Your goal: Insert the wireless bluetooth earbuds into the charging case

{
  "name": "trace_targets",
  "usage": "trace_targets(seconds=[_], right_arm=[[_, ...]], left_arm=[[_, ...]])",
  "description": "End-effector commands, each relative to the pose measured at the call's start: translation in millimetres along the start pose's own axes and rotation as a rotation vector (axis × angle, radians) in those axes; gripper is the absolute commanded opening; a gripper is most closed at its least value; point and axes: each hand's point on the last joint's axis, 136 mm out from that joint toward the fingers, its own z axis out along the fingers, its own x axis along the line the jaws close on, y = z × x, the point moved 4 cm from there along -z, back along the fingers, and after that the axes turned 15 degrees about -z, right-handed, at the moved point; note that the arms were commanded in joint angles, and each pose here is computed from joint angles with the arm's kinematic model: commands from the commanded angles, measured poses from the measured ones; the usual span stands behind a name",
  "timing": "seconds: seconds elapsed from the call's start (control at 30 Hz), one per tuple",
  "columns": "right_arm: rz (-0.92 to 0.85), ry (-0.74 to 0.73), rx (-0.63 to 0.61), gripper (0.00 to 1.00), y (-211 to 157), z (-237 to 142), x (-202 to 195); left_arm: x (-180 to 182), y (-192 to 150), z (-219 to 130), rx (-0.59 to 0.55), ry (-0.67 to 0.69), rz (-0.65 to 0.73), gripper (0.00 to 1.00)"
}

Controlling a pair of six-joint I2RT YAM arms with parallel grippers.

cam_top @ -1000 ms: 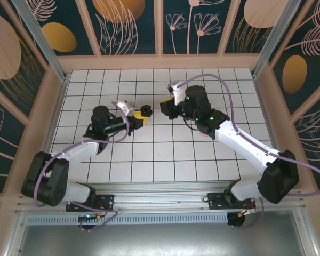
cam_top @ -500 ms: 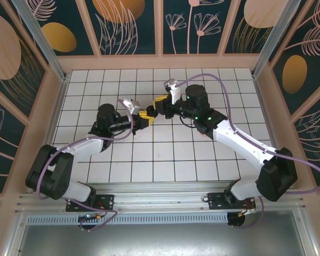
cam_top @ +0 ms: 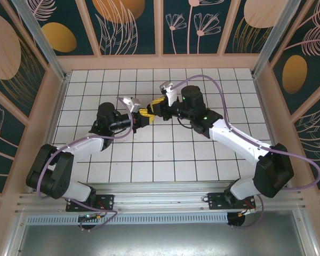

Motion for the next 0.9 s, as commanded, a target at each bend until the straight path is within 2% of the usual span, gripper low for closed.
trace_targets(seconds=[0.0, 0.3, 0.6, 0.87], right_arm=[[-0.041, -0.001, -0.004, 0.19, 4, 5, 1], [-0.046, -0.017, -0.001, 0.19, 0, 6, 1], [-0.078, -0.03, -0.092, 0.18, 24, -9, 4], [-0.074, -0.02, -0.04, 0.18, 7, -4, 5]], left_arm=[[-13, 21, 4, -0.043, -0.054, 0.054, 0.01], [-17, 26, 4, -0.057, -0.066, 0.057, 0.02], [-15, 25, 3, -0.067, -0.062, 0.033, 0.02], [-18, 31, 2, -0.088, -0.068, 0.032, 0.02]])
